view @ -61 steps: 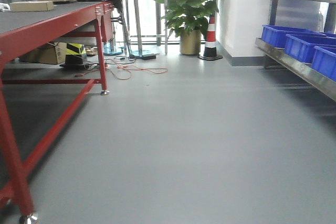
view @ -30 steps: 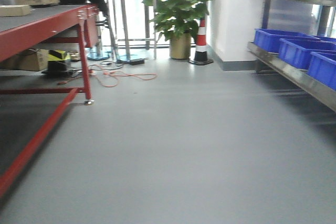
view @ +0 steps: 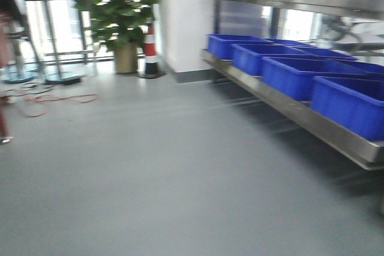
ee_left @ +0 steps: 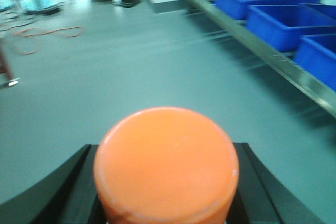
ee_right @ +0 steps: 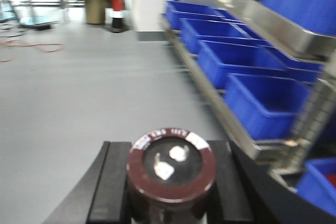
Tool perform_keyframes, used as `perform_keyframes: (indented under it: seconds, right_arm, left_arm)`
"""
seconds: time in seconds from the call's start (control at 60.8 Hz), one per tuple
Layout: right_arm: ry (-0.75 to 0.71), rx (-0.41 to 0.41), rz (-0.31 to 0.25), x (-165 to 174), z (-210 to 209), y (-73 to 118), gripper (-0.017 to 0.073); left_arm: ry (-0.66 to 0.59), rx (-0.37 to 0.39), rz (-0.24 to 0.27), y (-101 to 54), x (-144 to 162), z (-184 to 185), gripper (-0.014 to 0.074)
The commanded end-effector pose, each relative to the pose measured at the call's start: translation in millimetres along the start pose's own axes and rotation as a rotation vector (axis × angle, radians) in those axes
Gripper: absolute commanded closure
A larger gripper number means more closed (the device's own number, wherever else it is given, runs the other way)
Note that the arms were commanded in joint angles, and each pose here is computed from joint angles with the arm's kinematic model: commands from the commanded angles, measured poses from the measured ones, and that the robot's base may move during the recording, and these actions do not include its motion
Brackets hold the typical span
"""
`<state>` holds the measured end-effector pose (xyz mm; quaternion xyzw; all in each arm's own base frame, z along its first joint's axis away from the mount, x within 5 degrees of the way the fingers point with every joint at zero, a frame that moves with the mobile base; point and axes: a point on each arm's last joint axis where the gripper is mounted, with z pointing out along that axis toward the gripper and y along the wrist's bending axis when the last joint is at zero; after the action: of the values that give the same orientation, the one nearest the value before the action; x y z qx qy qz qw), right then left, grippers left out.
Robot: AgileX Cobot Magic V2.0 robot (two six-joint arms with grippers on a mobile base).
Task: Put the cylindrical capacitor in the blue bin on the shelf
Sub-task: 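Drive the base to the shelf of blue bins holding both objects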
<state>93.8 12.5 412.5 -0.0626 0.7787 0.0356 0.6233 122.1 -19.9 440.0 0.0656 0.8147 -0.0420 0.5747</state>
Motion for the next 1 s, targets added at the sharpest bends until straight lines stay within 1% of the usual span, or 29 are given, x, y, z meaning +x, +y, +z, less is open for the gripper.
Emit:
perform_keyframes:
  seconds: [0.0, 0.987]
  right_arm:
    - [-0.027, 0.004, -0.006, -3.0, -0.7, -0.3, 0.0712]
    - [-0.027, 0.004, -0.006, -3.0, -0.7, -0.3, 0.0712]
  left_arm:
    - [-0.03, 0.01, -0.006, -1.1, -3.6, -1.9, 0.0704]
    - [-0.03, 0.01, -0.006, -1.1, -3.6, -1.9, 0.0704]
